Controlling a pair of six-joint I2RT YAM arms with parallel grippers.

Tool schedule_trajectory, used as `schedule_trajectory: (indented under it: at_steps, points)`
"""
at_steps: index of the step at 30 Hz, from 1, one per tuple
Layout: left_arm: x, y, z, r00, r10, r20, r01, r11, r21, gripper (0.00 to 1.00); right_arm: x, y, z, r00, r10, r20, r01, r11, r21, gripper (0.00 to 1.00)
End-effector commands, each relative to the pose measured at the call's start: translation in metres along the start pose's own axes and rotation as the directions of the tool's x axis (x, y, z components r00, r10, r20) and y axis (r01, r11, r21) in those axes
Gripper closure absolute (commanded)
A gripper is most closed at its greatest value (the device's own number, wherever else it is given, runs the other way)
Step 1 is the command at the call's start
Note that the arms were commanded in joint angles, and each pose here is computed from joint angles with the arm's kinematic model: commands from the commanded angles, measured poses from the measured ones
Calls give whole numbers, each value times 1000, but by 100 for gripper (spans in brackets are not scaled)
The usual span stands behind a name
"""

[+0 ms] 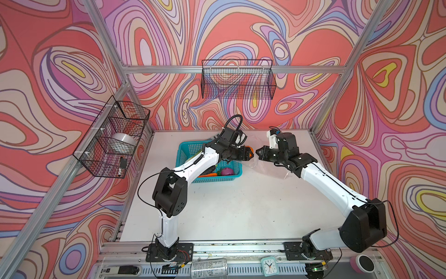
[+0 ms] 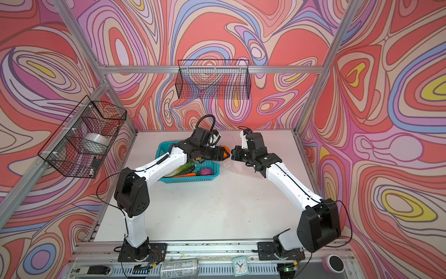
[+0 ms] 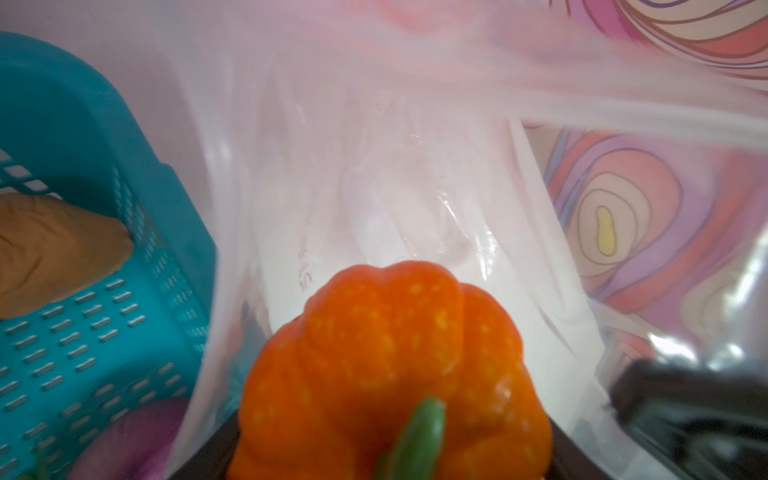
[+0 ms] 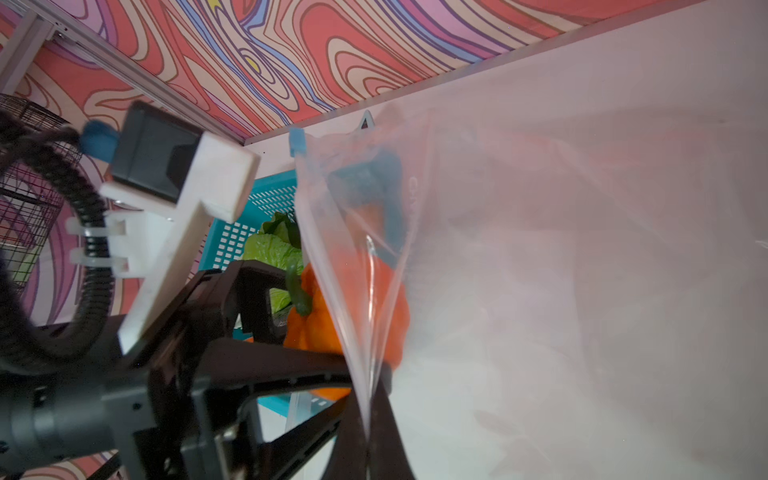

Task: Place the food in the zip-top bag and seal the zipper
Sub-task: 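Carry the pumpkin with the left gripper into the bag's opening, then open the left gripper to drop the pumpkin into the bag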

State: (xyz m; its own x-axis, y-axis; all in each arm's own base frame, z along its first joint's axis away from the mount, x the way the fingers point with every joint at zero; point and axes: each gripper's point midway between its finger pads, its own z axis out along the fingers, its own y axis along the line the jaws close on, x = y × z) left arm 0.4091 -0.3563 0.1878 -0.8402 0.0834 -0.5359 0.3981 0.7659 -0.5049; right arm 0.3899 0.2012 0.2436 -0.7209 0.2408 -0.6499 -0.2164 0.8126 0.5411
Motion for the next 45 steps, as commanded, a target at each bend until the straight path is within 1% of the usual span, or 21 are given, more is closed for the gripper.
schedule_trajectory:
  at_steps: [1, 5, 9, 15, 19, 20, 27, 36, 38, 41, 45]
  points:
    - [10, 14, 6, 998, 31, -61, -39, 991, -129, 50, 1, 4, -1, 1000, 9, 4, -9, 999, -34, 100]
    - [13, 19, 17, 996, 21, -82, -33, 988, -152, 46, 4, -1, 1, 1000, 15, -2, -15, 1000, -21, 100]
    - [18, 26, 20, 994, 23, -110, -45, 980, -196, 36, 7, -3, 4, 1000, 17, -14, -17, 1000, -15, 100]
    - [24, 29, 20, 992, 13, -129, -39, 979, -202, 23, 10, -4, 9, 999, 24, -28, -25, 999, -21, 100]
    - [23, 27, 17, 993, 7, -118, -30, 980, -195, 3, 10, -4, 8, 999, 25, -26, -26, 999, -21, 100]
    - [21, 25, 15, 994, 7, -112, -29, 981, -192, 0, 10, -4, 9, 999, 24, -25, -25, 1000, -20, 100]
    - [10, 10, -3, 998, 12, -62, -22, 988, -154, 0, 9, -5, 7, 1000, 21, -21, -22, 1000, -11, 100]
    - [-3, 7, -30, 1000, 30, 1, -30, 986, -163, 0, 8, -6, 5, 1000, 11, -13, -11, 1000, 2, 100]
    - [-7, 8, -39, 999, 27, 21, -24, 986, -162, 0, 7, -8, 4, 1000, 9, -10, -9, 1000, 13, 100]
    - [-16, 8, -61, 997, 29, 69, -18, 988, -155, 0, 7, -10, 3, 1000, 6, -6, -6, 1000, 24, 100]
    - [-24, 17, -90, 991, 25, 131, -3, 987, -164, 0, 8, -11, 3, 1000, 4, -6, -4, 1000, 28, 100]
